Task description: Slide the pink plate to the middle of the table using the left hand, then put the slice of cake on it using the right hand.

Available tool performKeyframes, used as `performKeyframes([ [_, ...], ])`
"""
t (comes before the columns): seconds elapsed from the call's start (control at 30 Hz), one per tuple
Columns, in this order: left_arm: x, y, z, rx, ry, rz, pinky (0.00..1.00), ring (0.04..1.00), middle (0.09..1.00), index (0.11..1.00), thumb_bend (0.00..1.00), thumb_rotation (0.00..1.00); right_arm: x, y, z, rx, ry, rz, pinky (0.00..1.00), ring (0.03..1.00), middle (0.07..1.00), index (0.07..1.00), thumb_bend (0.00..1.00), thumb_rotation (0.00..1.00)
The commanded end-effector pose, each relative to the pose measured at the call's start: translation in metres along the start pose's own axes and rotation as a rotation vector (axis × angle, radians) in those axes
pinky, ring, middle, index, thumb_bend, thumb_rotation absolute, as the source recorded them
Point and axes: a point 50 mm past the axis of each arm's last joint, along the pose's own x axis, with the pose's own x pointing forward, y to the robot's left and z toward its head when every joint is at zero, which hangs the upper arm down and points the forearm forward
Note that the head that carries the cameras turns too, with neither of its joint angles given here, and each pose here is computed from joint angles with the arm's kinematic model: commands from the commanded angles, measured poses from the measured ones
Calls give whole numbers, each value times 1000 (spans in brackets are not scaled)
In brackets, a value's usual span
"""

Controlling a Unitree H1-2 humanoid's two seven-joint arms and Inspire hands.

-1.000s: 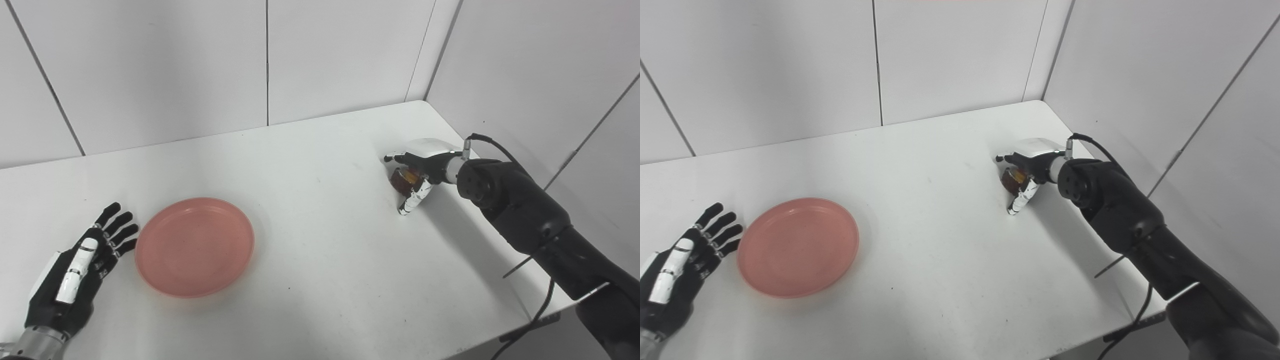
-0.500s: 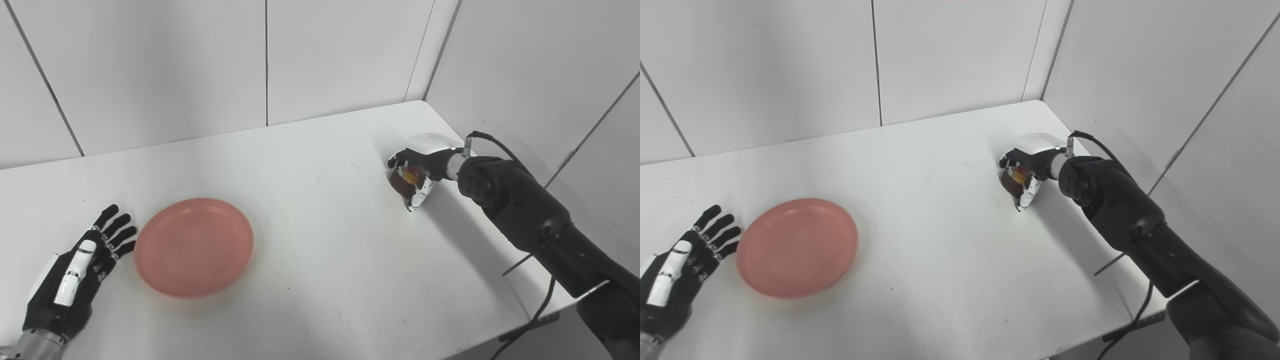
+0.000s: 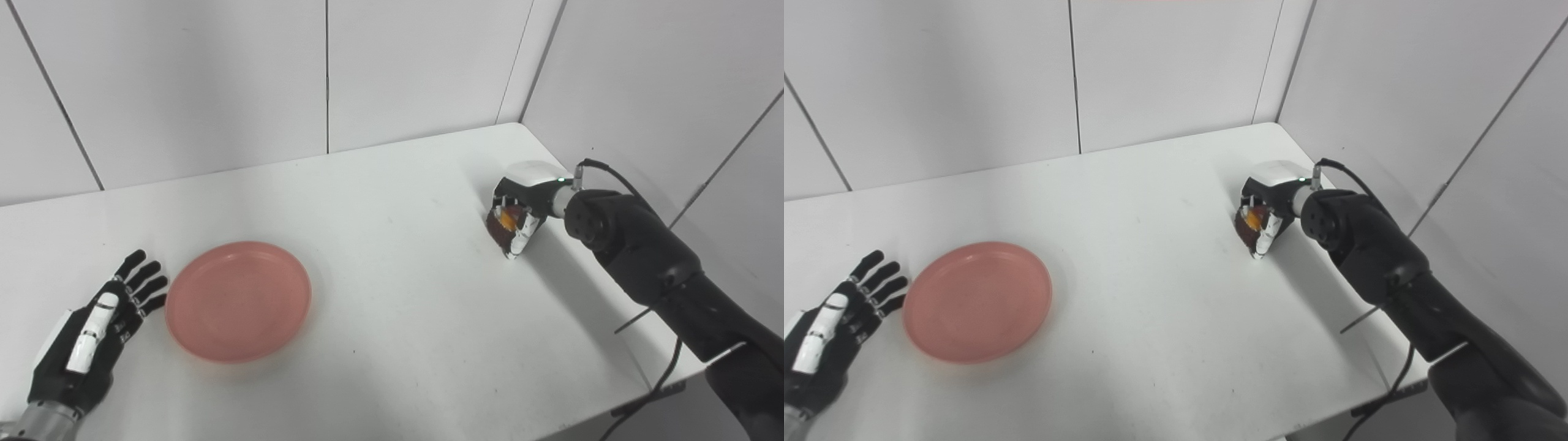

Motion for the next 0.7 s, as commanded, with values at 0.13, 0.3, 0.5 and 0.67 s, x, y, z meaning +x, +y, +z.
performKeyframes([
  [0.13,-22,3,-38,-54,186,27,873,910,937,928,477,873,-11,-22,-15,13,12,-109,368,445,451,524,522,0],
  [0.3,-21,1,-39,-48,188,34,869,909,934,926,468,879,-20,-31,-10,39,-44,-175,326,404,425,535,518,0],
  [0.5,-18,-4,-39,-43,184,35,863,904,930,922,447,899,-38,-53,10,43,-102,-238,353,429,426,538,517,0],
  [0.67,-15,-10,-40,-35,177,24,872,914,936,927,436,932,-60,-80,40,16,-219,-304,384,451,442,531,520,0],
])
